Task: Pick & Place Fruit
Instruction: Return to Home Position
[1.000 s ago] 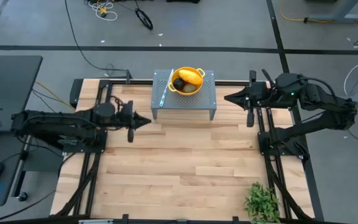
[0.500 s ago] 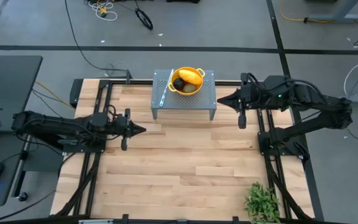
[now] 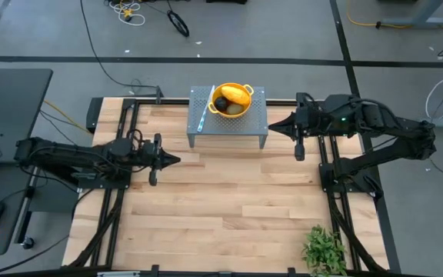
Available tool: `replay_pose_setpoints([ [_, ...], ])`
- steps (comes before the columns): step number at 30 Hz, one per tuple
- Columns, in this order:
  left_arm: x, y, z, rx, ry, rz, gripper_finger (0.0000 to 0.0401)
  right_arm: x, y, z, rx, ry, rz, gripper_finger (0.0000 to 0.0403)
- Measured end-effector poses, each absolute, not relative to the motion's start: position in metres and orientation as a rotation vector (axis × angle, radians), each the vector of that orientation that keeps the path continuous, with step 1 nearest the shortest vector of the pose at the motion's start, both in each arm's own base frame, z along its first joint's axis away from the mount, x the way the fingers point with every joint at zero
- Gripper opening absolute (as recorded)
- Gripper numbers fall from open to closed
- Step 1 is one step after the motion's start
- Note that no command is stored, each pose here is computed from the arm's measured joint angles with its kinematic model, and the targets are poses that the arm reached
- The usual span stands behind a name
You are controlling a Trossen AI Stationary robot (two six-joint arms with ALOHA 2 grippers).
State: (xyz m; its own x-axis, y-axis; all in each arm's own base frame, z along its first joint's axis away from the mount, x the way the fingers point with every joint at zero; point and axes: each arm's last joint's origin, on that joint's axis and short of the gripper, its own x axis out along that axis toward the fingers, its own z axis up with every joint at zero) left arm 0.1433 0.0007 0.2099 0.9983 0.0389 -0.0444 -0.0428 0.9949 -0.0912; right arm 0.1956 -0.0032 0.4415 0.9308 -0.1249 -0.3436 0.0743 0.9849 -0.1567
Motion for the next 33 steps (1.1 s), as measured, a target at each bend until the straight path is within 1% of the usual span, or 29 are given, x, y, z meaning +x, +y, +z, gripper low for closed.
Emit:
replay_pose_setpoints([
  [7, 0.143, 0.001, 0.209, -0.131, 0.047, 0.041, 0.0003, 0.180, -0.003, 0.449, -0.137, 0.315, -0.093, 0.0001],
  [17, 0.143, 0.001, 0.209, -0.126, 0.048, 0.041, 0.0003, 0.149, 0.000, 0.459, -0.120, 0.250, 0.018, 0.0001],
  [33, 0.143, 0.001, 0.209, -0.126, 0.048, 0.041, 0.0003, 0.071, 0.000, 0.478, -0.121, 0.040, -0.003, 0.0001],
])
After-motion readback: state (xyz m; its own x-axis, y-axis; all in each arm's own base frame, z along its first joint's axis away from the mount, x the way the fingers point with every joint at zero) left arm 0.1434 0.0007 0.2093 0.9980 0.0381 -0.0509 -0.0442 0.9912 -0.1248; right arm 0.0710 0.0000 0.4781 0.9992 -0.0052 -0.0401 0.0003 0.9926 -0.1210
